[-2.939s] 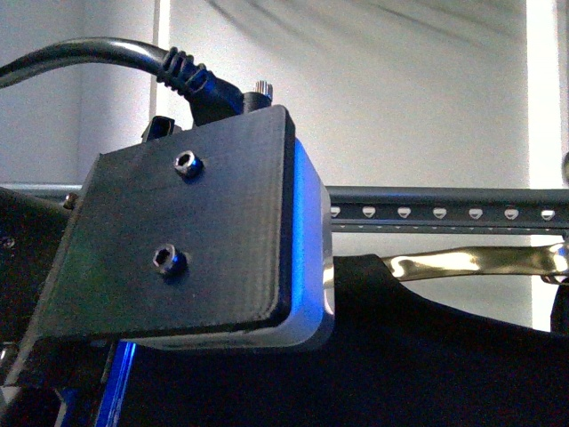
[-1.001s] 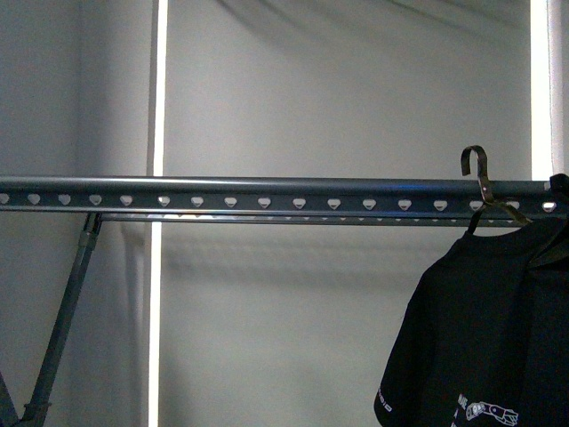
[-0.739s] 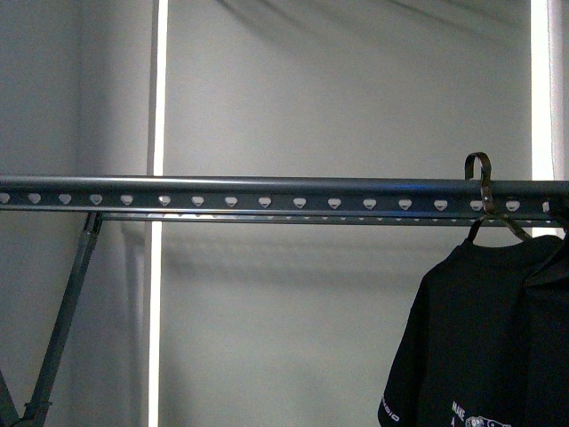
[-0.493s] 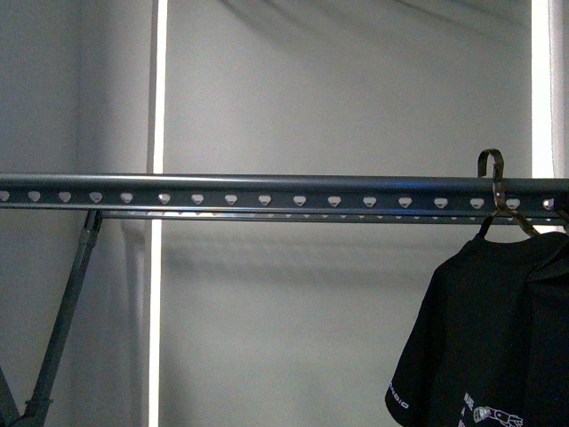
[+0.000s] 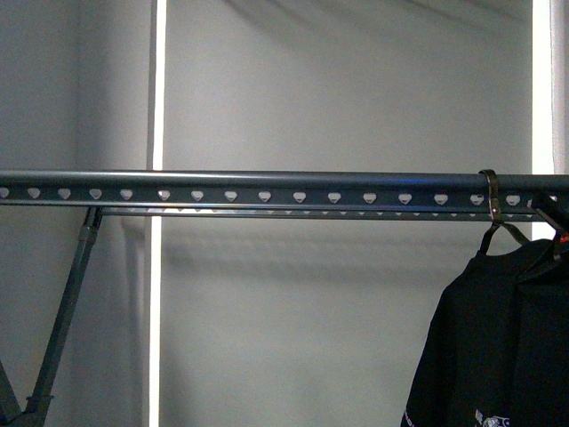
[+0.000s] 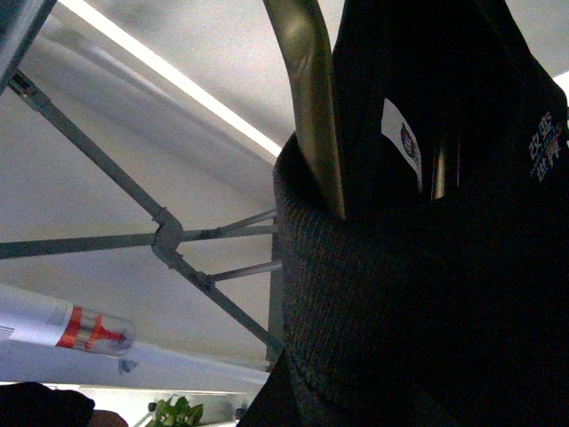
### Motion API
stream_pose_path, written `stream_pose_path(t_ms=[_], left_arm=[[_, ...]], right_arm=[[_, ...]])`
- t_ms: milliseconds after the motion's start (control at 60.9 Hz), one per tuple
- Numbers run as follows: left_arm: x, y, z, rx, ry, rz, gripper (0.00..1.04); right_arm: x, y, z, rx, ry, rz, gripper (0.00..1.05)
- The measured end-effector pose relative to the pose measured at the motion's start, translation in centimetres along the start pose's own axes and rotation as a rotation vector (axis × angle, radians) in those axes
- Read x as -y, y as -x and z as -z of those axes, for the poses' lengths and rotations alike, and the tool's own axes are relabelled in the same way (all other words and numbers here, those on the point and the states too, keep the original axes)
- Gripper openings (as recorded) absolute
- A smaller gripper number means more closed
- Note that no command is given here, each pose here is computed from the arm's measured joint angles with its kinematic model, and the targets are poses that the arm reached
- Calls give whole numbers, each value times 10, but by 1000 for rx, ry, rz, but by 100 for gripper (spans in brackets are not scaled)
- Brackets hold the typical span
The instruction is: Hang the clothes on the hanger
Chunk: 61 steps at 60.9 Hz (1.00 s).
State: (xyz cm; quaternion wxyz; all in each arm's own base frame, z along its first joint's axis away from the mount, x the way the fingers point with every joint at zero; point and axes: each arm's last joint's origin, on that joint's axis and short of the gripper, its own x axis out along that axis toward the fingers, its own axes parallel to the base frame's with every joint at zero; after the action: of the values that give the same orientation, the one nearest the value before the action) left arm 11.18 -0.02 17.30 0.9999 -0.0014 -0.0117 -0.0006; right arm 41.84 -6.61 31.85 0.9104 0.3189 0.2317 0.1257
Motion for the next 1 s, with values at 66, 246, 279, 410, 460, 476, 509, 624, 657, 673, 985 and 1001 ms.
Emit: stream_pose_path(t_ms=[66, 246, 279, 410, 460, 476, 509, 624, 657, 673, 985, 1001], left_arm=[[0, 1, 0, 0, 0, 0, 4], [0, 3, 0, -1, 0, 0, 4], [0, 4, 0, -1, 0, 0, 4], [0, 14, 4, -17, -1, 0, 4], [0, 15, 3, -8, -1, 0, 4], [0, 15, 3, -8, -1, 0, 4], [0, 15, 3, -7, -1, 0, 4], [0, 15, 3, -8, -1, 0, 4], [0, 15, 3, -8, -1, 0, 4], [0, 15, 3, -8, -1, 0, 4], [0, 15, 3, -7, -1, 0, 4], [0, 15, 3, -7, -1, 0, 4]], right_arm=[[0, -2, 0, -3, -8, 0, 3], [-3, -6, 5, -6, 1, -9, 3], [-4, -7, 8, -8, 7, -11, 3], [-5, -5, 28, -11, 94, 22, 23], [-6, 3, 42, 19, 177, 42, 35], [-8, 7, 47, 41, 215, 50, 39], [-10, 15, 53, 81, 274, 62, 46], [-14, 56, 79, 226, 453, 52, 67], [-14, 73, 89, 274, 503, 40, 74], [-14, 83, 94, 298, 519, 29, 77], [10, 192, 232, 479, 641, 242, 78], [11, 194, 240, 466, 634, 258, 74]])
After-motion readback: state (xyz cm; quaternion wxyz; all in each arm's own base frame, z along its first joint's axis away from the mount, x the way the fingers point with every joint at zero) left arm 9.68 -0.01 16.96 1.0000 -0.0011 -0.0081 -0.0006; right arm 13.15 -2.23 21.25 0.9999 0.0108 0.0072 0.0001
